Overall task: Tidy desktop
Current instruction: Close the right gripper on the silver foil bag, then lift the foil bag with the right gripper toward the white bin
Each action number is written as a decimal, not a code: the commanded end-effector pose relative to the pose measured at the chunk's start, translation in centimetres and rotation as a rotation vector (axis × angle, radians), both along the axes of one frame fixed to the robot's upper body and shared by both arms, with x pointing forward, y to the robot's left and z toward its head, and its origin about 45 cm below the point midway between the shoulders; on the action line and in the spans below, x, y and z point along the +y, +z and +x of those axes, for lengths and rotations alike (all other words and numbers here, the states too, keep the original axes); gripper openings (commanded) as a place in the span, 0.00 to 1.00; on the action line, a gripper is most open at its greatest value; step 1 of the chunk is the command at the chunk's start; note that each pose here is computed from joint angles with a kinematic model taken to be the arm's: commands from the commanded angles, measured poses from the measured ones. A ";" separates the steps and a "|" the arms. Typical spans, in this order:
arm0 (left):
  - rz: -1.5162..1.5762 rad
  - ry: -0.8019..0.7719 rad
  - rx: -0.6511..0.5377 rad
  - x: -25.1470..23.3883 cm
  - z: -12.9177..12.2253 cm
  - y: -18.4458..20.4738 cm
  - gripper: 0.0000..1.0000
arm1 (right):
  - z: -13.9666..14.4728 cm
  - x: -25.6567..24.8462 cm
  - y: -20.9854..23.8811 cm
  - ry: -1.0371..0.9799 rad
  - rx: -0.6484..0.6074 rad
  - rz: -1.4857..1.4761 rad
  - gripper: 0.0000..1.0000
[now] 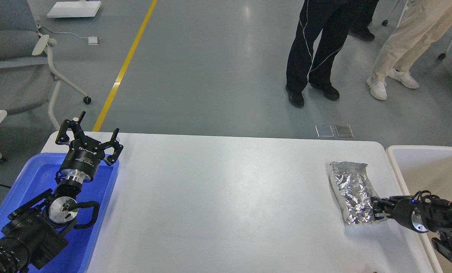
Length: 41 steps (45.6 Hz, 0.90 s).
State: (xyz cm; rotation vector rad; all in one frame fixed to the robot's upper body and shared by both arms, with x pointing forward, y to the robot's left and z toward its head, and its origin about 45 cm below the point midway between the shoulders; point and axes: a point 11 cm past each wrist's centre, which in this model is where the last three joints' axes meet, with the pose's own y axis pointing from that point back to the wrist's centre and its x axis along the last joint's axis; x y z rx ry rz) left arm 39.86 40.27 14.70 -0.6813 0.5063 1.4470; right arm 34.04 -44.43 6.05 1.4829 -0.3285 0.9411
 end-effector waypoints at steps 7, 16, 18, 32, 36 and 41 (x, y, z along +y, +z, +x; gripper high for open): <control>0.000 0.000 0.000 0.0 0.0 0.0 1.00 | 1.3 -0.1 1.3 -0.068 -0.060 0.055 0.00; 0.000 0.000 -0.001 0.0 0.0 0.1 1.00 | 2.8 0.2 3.2 -0.085 -0.096 0.105 0.00; -0.001 -0.001 -0.001 -0.1 0.0 0.0 1.00 | 2.9 -0.1 4.1 -0.095 -0.099 0.129 0.00; 0.000 0.000 -0.001 0.0 0.0 0.1 1.00 | 3.8 -0.5 13.1 -0.123 -0.131 0.315 0.00; 0.000 0.000 -0.001 0.0 0.0 0.1 1.00 | 4.1 -1.4 15.5 -0.141 -0.140 0.324 0.00; 0.000 0.000 -0.001 0.0 0.0 0.1 1.00 | 4.7 -1.9 18.8 -0.165 -0.141 0.359 0.00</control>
